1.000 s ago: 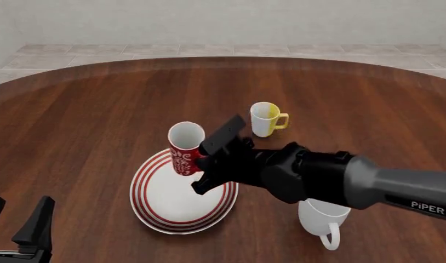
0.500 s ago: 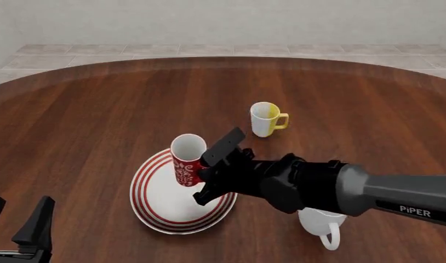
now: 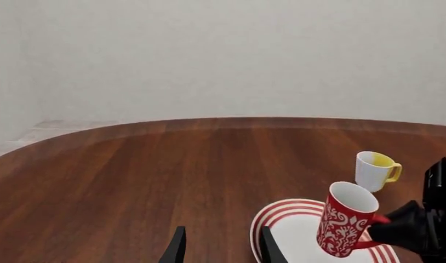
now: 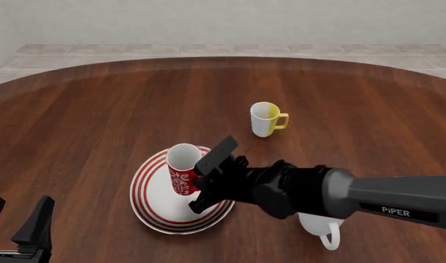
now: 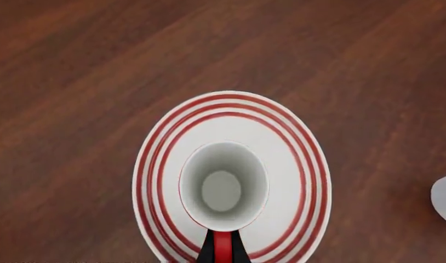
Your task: Pick up the red mug and put it on the plate
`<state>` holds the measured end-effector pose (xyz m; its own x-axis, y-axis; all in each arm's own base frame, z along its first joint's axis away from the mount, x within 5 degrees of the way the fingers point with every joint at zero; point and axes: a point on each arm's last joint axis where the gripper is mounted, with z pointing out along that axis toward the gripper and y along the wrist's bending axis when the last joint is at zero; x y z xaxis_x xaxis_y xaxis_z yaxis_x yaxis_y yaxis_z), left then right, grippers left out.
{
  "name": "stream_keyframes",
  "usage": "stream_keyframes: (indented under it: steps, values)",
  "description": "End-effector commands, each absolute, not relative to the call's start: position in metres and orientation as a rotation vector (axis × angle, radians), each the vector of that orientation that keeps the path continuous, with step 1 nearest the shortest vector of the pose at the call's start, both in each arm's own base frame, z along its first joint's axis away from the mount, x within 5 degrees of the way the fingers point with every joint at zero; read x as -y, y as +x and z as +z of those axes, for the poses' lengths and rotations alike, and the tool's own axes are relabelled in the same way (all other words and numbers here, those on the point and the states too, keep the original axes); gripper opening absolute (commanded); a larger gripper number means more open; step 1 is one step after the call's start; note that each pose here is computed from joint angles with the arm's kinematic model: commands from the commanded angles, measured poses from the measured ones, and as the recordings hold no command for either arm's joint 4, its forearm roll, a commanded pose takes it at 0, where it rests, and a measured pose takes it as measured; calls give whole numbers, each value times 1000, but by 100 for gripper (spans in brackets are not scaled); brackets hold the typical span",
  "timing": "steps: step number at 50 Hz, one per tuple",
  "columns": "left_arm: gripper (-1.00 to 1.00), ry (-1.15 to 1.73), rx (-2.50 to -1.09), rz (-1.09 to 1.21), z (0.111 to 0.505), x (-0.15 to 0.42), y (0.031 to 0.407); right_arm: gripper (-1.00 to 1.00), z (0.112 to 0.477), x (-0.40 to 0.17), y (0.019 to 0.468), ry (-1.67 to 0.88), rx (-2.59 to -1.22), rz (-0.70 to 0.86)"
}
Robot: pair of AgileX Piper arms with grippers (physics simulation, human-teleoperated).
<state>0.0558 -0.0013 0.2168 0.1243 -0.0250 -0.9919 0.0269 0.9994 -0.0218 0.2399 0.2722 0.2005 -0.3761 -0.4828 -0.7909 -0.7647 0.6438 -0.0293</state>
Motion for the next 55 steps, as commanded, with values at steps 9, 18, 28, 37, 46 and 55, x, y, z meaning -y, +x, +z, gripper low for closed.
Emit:
stream_keyframes:
  steps: [9, 18, 28, 37, 46, 55]
  values:
    - [100, -2, -1445, -39, 217, 1, 56, -100, 193, -276, 240, -987, -2059, 434]
    - [100, 0, -1444, -39, 217, 1, 56, -100, 187, -279, 240, -990, -2066, 438]
    - [100, -3, -1445, -39, 217, 1, 56, -100, 182, -282, 241, -991, -2072, 441]
    - [100, -4, -1444, -40, 217, 1, 56, -100, 178, -283, 243, -994, -2074, 436]
    - [100, -4, -1445, -42, 217, 1, 56, -100, 176, -285, 243, -1001, -2076, 435]
    - [100, -3, -1444, -43, 217, 1, 56, -100, 173, -286, 243, -1000, -2082, 435]
